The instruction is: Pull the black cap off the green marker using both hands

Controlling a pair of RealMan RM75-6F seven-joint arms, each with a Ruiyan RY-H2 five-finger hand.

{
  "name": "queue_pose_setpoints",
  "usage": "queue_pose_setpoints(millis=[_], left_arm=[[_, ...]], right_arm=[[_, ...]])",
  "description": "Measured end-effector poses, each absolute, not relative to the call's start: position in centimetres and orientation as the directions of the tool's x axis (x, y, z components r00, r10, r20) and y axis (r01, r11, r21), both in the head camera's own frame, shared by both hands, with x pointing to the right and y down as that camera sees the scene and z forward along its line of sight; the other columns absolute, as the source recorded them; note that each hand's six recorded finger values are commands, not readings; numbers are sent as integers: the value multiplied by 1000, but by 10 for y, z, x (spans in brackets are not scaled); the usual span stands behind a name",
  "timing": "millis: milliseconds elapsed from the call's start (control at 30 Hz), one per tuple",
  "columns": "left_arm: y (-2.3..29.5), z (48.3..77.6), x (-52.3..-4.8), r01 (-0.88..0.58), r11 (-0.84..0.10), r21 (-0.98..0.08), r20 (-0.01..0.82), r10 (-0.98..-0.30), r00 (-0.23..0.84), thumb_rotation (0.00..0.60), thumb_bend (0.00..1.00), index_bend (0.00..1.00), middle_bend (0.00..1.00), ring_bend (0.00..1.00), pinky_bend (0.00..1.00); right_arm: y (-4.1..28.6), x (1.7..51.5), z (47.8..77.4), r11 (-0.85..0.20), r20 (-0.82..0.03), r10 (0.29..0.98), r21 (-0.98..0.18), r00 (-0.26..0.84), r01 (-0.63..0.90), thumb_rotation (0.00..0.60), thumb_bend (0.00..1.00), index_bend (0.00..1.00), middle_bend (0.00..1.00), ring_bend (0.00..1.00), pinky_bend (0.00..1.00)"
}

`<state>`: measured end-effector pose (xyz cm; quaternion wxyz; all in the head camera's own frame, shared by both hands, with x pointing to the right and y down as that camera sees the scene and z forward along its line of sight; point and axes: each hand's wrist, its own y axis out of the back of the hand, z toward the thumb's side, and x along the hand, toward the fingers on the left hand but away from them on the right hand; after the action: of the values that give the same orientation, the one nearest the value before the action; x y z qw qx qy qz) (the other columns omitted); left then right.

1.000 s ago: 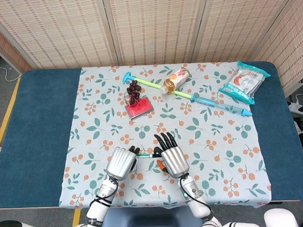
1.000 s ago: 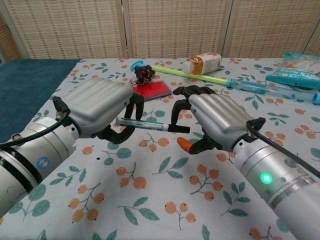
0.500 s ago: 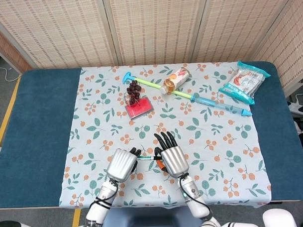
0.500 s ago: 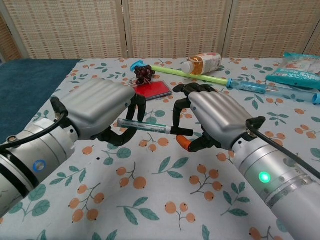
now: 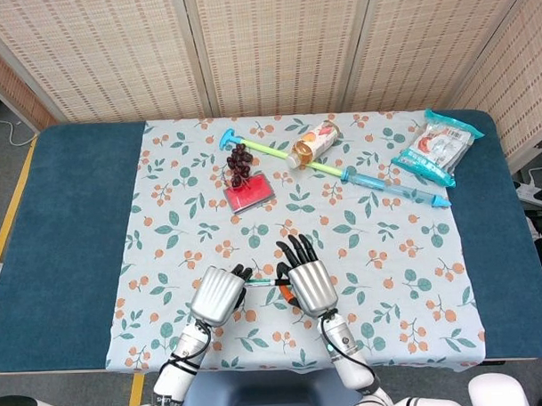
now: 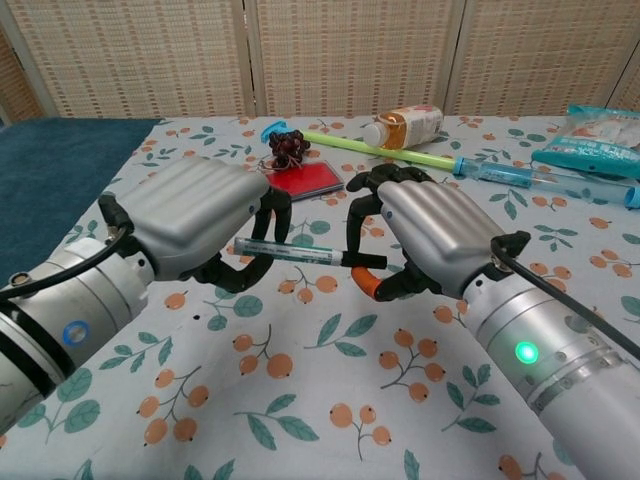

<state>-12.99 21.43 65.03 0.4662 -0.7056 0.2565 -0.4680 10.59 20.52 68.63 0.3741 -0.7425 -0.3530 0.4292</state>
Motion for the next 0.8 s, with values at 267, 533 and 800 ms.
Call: queue_pose_setpoints(millis=[267,533,800], left_arm=[[215,650,-130,78,-433,-898,422,-797,432,600,622,902,1000,906,1000],[213,651,-131,80,-424,-902,415,-805,424,600,641,902,1000,906,1000],[210,652,-135,79,-412,-908,406,-816,411,600,651,902,1000,907,1000]], right_arm=[[205,106,688,-473,-375,847,-855,377,212,600,470,771,193,0,0],[204,107,689,-459,-365,858,-860,361,222,600,552,885,253,0,0],[204,108,692,-454,-367,862,-866,349,210,600,563,887,253,0,0]])
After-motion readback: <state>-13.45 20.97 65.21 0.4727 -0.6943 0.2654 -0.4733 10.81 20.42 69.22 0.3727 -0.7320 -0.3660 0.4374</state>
